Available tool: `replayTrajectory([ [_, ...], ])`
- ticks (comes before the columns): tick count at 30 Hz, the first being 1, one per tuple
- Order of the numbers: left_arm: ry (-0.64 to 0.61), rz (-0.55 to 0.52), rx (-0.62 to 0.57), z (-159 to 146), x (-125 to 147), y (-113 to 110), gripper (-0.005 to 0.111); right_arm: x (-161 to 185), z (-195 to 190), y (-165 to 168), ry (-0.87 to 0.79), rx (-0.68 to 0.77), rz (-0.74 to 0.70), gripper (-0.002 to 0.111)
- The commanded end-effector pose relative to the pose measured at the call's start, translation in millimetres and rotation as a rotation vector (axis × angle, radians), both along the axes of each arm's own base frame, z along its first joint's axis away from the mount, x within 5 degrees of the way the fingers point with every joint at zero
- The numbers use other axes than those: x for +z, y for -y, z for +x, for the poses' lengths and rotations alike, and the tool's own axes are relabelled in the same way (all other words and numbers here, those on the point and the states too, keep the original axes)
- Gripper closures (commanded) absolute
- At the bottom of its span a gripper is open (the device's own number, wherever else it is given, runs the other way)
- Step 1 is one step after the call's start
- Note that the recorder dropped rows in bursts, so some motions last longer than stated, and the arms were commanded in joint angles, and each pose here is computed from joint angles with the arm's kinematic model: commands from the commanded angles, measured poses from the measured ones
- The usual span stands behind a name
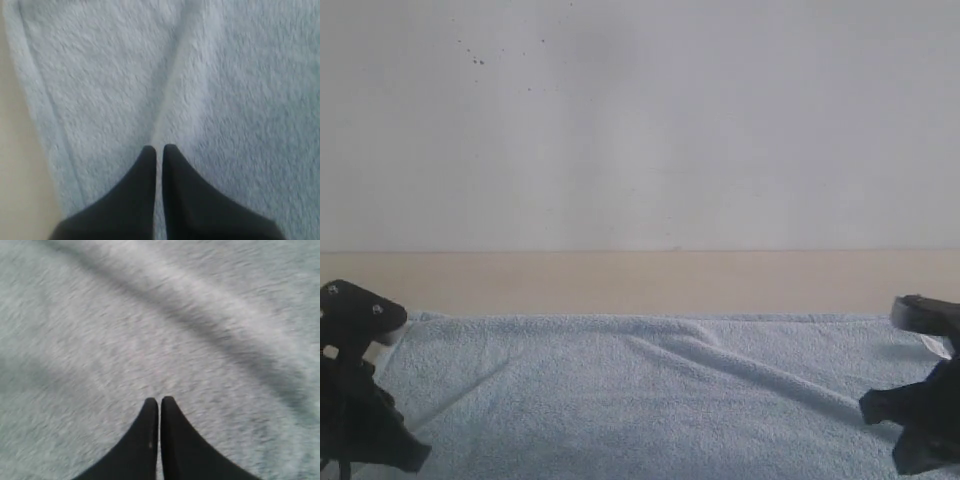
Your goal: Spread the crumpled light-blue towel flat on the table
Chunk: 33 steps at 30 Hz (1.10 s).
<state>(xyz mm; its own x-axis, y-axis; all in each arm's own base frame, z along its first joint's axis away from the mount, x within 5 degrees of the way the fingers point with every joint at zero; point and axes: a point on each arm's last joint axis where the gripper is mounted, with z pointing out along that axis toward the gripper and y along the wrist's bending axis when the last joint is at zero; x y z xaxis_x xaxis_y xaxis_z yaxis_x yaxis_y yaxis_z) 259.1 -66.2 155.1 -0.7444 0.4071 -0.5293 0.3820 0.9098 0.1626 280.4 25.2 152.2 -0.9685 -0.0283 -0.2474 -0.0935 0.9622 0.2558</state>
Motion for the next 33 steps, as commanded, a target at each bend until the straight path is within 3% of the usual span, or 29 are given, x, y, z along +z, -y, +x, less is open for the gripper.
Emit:
replayTrajectory([
  [1,-0.043,0.06,-0.135,-18,-5,20,0.103,0,-18,-36,-0.104,0.208,0.03,0.109],
  [5,-0.047,0.12,-0.366,-38,-11,51,0.103,-1,-27,-68,-0.084,0.36,0.002,0.109],
  [8,-0.033,0.128,-0.468,-48,-12,67,0.103,-1,-31,-90,-0.024,0.461,-0.018,0.109],
  [13,-0.06,0.124,-0.478,-52,-18,72,0.103,-1,-34,-106,0.036,0.517,-0.039,0.109],
  [23,-0.095,0.14,-0.488,-53,-29,72,0.103,-1,-31,-106,0.072,0.522,-0.049,0.109],
  [33,-0.063,0.11,-0.499,-51,-27,75,0.103,-18,-30,-108,0.001,0.511,-0.043,0.109],
])
